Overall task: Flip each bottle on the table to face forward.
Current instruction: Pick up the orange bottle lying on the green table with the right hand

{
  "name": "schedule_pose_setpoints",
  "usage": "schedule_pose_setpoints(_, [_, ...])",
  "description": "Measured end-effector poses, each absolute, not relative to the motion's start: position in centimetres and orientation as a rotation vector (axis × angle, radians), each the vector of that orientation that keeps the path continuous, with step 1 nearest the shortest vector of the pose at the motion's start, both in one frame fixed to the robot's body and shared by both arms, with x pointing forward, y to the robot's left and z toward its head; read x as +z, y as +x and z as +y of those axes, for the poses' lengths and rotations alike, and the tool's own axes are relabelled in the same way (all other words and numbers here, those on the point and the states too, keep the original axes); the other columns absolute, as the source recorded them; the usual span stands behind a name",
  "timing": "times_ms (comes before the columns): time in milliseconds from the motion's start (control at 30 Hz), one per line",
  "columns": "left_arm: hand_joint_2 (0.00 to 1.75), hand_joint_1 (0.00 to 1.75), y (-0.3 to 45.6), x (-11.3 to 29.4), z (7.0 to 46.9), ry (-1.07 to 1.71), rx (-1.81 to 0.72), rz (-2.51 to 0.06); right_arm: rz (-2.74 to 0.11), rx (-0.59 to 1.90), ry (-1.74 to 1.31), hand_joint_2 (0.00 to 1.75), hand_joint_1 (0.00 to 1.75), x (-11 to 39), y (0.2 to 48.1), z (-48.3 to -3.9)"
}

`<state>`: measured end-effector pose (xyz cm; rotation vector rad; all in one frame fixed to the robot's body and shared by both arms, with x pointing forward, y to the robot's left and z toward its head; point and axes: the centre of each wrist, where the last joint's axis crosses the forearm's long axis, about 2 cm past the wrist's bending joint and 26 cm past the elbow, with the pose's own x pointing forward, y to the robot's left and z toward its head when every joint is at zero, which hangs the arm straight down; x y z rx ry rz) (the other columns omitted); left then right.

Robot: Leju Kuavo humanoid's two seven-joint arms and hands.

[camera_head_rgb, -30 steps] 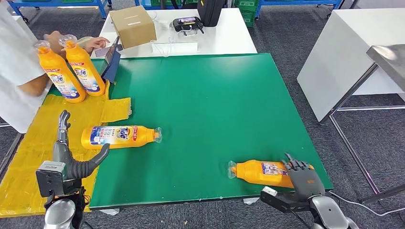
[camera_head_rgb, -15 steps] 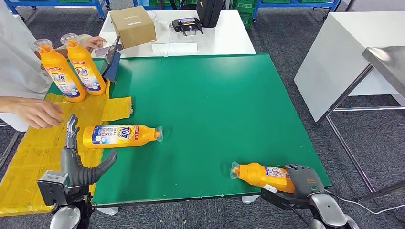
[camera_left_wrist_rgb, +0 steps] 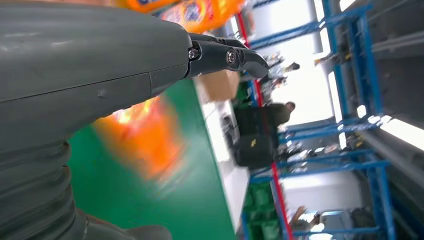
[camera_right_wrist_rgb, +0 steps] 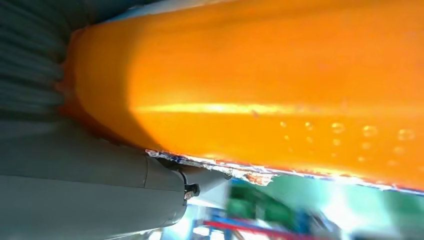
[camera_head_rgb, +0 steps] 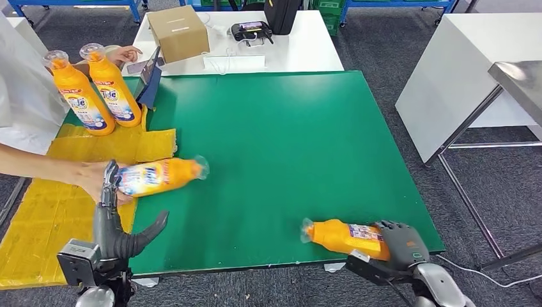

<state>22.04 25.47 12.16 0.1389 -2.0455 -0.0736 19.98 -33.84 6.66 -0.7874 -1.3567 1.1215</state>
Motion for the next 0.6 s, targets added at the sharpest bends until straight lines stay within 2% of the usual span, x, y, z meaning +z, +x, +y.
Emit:
schedule_pose_setpoints(133, [1.75, 0.00, 21.4, 12.0, 24.2, 0.067, -0.128, -2.014, -1.658, 0.874, -0.681, 1.75, 1.75, 9.5, 20.2, -30.3])
schedule_pose_setpoints(333, [1.75, 0.00, 20.8, 11.8, 22.1, -0.024, -0.192, -2.003, -1.985, 0.502, -0.388, 1.75, 1.75, 13.2, 20.0, -27.3])
schedule_pose_setpoints(600, [1.75, 0.00, 20.4, 11.2, 20.4, -0.110, -0.277, -1.968, -2.094, 0.236, -0.236, 1.75, 1.75, 15.4, 20.1, -25.6])
